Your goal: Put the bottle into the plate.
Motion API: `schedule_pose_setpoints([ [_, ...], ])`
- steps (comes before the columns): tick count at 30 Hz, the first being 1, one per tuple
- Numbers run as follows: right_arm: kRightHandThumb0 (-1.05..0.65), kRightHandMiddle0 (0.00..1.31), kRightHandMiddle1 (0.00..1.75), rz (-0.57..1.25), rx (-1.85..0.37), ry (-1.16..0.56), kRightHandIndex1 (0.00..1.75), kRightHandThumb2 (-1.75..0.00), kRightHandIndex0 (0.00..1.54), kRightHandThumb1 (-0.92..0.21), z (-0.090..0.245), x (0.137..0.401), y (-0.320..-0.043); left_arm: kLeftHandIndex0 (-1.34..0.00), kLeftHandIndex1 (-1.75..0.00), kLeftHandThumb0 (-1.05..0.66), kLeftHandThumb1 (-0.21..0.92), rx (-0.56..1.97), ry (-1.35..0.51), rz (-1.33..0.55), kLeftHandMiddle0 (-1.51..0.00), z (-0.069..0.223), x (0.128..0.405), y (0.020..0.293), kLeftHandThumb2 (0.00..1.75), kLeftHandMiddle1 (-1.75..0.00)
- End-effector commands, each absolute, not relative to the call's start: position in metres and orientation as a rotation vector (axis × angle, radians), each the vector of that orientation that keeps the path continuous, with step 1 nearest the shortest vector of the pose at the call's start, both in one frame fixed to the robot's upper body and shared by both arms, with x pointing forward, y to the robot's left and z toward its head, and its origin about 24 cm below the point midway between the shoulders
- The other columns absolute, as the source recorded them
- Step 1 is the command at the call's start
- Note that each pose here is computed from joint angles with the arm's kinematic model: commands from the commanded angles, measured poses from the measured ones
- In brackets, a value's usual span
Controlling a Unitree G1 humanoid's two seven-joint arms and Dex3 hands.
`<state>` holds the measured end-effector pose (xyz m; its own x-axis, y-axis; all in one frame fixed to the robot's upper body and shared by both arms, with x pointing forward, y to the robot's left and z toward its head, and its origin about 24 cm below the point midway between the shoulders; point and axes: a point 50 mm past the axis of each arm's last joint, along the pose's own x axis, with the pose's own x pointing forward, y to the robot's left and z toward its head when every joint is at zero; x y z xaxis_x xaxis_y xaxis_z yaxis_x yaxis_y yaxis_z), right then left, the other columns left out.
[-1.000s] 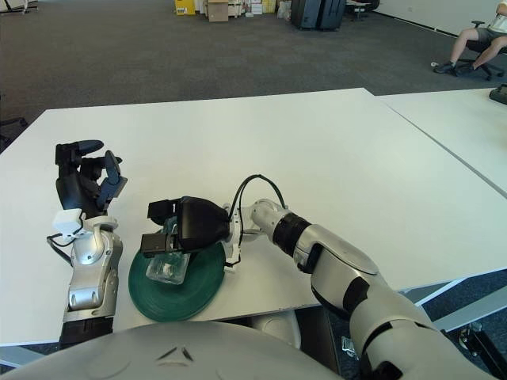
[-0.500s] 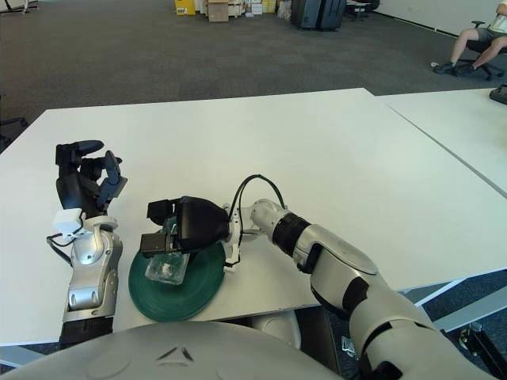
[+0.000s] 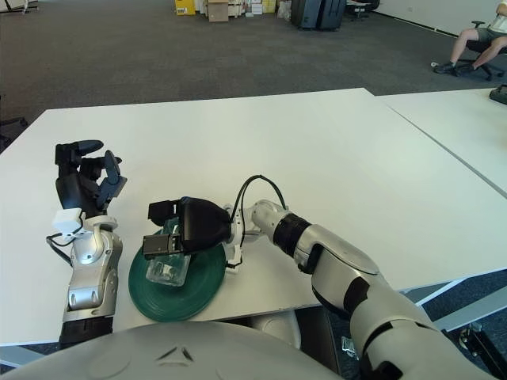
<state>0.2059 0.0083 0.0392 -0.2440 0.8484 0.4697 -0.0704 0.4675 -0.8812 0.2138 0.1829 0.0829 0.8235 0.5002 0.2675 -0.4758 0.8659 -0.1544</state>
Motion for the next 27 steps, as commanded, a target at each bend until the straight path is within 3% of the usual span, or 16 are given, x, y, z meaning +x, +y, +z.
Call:
schedule_pose_setpoints([
  [1, -0.45, 0.54, 1.75, 0.979, -0.697, -1.625, 1.75, -1.21, 0.94, -0.4, 0.048, 0.213, 0.009, -0.29, -1.75, -0.38, 0.76, -0.097, -0.33, 0.524, -0.36, 0.087, 0.217, 0.18, 0.74, -1.62],
  [16, -0.44, 0.53, 1.75, 1.015, -0.735, -1.67, 1.75, -1.18, 0.84, -0.42, 0.042, 0.213, 0.007, -0.29, -1.75, -0.38, 0.77, -0.098, -0.333, 0.526, -0.37, 0.088, 0.218, 0.181, 0.73, -1.62],
  [27, -0.45, 0.53, 1.75, 1.064, -0.775, -1.678, 1.75, -1.19, 0.86, -0.41, 0.033, 0.213, 0.005, -0.3, -1.75, -0.38, 0.75, -0.102, -0.336, 0.528, -0.37, 0.088, 0.217, 0.18, 0.76, -1.62],
])
